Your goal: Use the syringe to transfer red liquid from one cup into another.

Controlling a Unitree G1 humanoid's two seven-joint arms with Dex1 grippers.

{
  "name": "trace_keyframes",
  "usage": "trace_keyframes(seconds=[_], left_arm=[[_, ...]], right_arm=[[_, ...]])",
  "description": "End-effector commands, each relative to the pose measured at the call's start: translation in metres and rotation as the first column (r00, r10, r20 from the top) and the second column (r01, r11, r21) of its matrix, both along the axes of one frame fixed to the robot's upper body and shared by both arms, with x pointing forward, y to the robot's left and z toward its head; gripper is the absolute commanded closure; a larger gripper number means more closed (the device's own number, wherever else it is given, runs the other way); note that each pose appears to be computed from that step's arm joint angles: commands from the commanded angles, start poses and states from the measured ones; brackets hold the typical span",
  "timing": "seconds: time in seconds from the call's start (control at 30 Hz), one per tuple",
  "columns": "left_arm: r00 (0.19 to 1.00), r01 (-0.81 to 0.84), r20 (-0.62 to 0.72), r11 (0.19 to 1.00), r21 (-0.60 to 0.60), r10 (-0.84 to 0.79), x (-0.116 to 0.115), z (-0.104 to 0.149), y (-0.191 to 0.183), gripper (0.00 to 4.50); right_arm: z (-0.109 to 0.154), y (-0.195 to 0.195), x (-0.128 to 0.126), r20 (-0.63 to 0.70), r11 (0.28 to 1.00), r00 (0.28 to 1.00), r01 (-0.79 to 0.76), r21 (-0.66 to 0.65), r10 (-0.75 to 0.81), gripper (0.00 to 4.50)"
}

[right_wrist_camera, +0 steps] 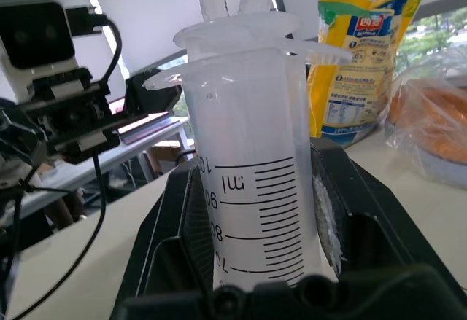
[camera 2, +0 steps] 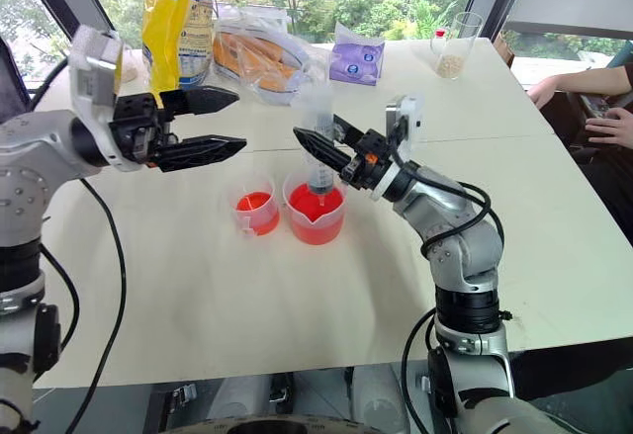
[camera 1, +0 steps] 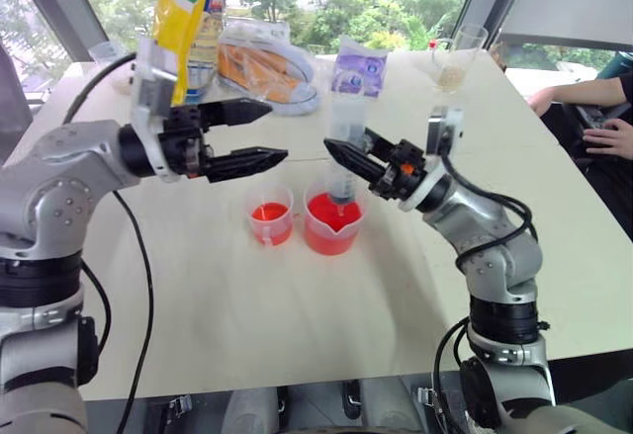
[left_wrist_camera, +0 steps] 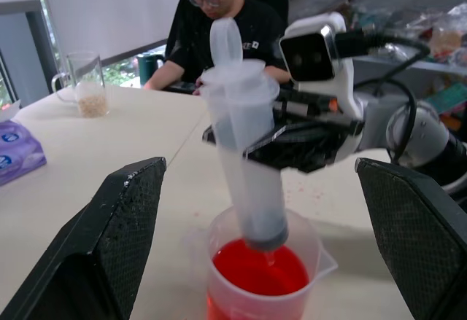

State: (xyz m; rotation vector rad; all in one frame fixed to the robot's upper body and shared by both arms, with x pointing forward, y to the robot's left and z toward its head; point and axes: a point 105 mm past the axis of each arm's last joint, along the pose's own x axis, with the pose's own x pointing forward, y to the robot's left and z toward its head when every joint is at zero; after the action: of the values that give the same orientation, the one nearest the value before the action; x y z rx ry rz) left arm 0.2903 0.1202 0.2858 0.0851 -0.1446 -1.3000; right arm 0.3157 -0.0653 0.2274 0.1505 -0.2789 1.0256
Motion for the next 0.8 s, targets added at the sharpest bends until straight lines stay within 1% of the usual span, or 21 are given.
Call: trace_keyframes(seconds=[0.03,0.27,0.67,0.73,0.77,0.8], left_arm=[[0.998,0.023,0.054,1.0,-0.016,-0.022,-0.002,0.013,-0.011,0.21],[0.998,0.032,0.055,0.999,-0.028,-0.03,0.004,0.011,-0.025,0.21],[1.0,0.008,0.025,1.0,-0.03,-0.007,0.014,0.002,-0.029,0.21],[1.0,0.012,0.019,0.999,-0.041,-0.011,0.015,0.001,-0.032,0.74],[1.0,0.014,0.016,0.999,-0.045,-0.013,0.016,0.001,-0.033,1.09],[1.0,0.017,0.014,0.999,-0.047,-0.016,0.016,0.001,-0.034,1.57]], right_arm=[[-0.005,0.006,-0.003,0.057,1.0,0.998,0.007,-0.013,-0.006,3.03],[-0.019,0.012,-0.006,0.072,0.999,0.997,0.015,-0.052,-0.011,3.03],[-0.021,0.013,-0.008,0.083,0.997,0.996,0.013,-0.076,-0.006,3.03],[-0.021,0.014,-0.008,0.09,0.996,0.996,0.009,-0.086,-0.001,3.03],[-0.021,0.014,-0.009,0.092,0.996,0.996,0.006,-0.09,0.002,3.03],[-0.021,0.015,-0.01,0.095,0.996,0.995,0.002,-0.094,0.007,3.03]])
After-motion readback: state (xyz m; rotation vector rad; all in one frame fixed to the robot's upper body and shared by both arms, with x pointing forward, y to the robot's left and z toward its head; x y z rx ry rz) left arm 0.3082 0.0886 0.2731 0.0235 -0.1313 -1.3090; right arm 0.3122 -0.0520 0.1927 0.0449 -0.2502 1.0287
